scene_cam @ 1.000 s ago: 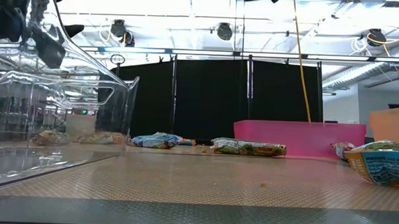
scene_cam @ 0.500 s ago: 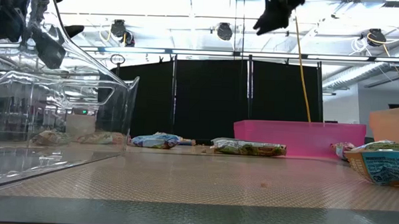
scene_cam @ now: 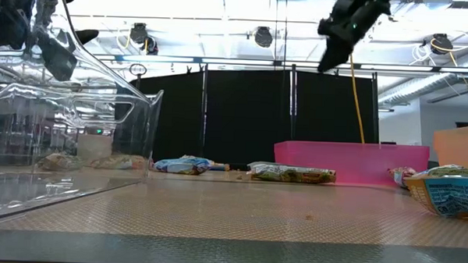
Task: Pick and place Granola Bars by type
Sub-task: Put the top blue granola bar into the red bin
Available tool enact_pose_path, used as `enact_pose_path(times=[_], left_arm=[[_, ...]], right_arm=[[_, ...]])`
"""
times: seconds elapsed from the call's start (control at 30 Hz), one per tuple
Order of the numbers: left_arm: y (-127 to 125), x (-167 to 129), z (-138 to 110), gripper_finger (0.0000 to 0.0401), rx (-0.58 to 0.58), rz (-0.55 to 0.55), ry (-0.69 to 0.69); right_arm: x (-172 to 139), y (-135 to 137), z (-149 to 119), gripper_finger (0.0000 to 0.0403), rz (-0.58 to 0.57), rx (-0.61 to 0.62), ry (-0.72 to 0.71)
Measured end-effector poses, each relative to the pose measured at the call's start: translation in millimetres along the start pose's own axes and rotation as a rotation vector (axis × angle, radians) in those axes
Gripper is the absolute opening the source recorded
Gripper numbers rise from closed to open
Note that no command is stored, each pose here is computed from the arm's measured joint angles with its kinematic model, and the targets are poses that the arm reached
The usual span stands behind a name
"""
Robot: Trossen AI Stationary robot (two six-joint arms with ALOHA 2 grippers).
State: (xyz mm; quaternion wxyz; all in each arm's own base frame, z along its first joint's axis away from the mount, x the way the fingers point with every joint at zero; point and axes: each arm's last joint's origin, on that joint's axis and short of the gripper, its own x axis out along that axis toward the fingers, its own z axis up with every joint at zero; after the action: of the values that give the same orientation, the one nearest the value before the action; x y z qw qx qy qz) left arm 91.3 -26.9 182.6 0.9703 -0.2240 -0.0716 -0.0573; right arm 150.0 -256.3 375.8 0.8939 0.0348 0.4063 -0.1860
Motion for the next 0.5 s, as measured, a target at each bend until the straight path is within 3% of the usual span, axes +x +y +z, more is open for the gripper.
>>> enact_pose_path(times=[0.5], left_arm=[[0,0,0,0.0255,0.0,0.0,0.0]], right_arm=[[70,-36,-23,0.0245,0.041,-0.088,0.216]])
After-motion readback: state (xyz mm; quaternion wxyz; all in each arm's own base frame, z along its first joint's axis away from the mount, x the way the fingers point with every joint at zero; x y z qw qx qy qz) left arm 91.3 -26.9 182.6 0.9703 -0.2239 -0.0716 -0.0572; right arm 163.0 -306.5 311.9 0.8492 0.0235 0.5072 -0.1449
